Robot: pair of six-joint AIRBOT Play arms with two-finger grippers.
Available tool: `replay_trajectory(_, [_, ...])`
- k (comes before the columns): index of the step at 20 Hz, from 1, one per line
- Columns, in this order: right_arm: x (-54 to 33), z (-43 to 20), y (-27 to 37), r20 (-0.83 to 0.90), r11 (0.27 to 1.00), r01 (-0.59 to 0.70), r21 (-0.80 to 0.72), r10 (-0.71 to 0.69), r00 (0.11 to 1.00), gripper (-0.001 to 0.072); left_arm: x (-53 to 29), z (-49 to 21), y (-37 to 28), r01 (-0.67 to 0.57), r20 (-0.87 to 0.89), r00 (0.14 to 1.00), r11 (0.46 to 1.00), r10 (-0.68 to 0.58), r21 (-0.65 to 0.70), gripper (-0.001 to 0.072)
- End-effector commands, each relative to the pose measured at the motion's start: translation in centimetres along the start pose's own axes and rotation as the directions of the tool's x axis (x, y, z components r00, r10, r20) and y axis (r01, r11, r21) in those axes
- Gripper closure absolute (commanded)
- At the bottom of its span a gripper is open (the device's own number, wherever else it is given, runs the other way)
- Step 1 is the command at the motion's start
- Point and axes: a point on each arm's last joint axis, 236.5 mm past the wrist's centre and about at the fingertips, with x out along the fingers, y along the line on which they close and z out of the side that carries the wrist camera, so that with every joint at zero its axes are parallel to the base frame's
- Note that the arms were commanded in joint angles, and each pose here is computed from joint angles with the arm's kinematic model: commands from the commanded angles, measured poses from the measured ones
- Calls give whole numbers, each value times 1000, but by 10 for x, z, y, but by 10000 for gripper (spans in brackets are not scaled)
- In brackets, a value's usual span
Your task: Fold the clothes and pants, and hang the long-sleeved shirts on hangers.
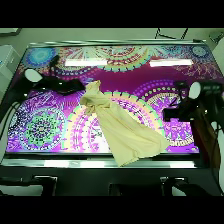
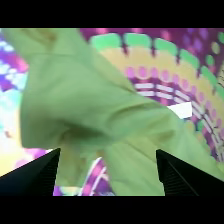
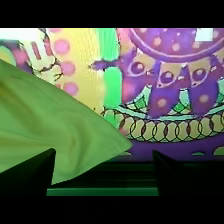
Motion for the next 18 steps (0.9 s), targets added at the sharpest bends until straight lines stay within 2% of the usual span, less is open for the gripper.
replay_trajectory(1, [37,-19,-20,-93,997,-9,80,16,996,26,-3,-12,81,-42,-41,999,975,33,-217,2])
replay_trajectory(3, [41,-21,-23,-94,954,-164,251,192,977,29,20,-16,78,0,-41,999,976,-10,-220,2])
replay_trajectory(5, [40,-21,-21,-69,872,-319,371,368,927,25,47,-17,67,40,-38,998,971,-51,-237,2])
replay_trajectory(8, [53,-40,-40,-98,830,-313,461,398,912,6,87,-25,51,66,-44,996,970,-78,-235,2])
replay_trajectory(12, [81,-65,-36,-154,834,-286,472,398,905,-8,112,-34,42,54,-50,997,975,-66,-214,4])
replay_trajectory(13, [87,-65,-33,-142,827,-294,480,403,904,-8,113,-34,41,54,-49,997,976,-66,-211,73])
replay_trajectory(15, [96,-66,-30,-128,816,-299,494,409,904,-8,114,-35,38,58,-50,996,976,-70,-209,479])
replay_trajectory(16, [100,-66,-26,-123,807,-309,503,421,899,-8,114,-35,37,58,-51,996,976,-70,-208,602])
replay_trajectory(17, [103,-65,-21,-113,792,-328,515,442,890,-7,113,-34,37,59,-50,996,977,-71,-206,674])
replay_trajectory(18, [107,-65,-13,-103,776,-355,522,470,876,-6,112,-33,36,61,-47,996,979,-71,-195,682])
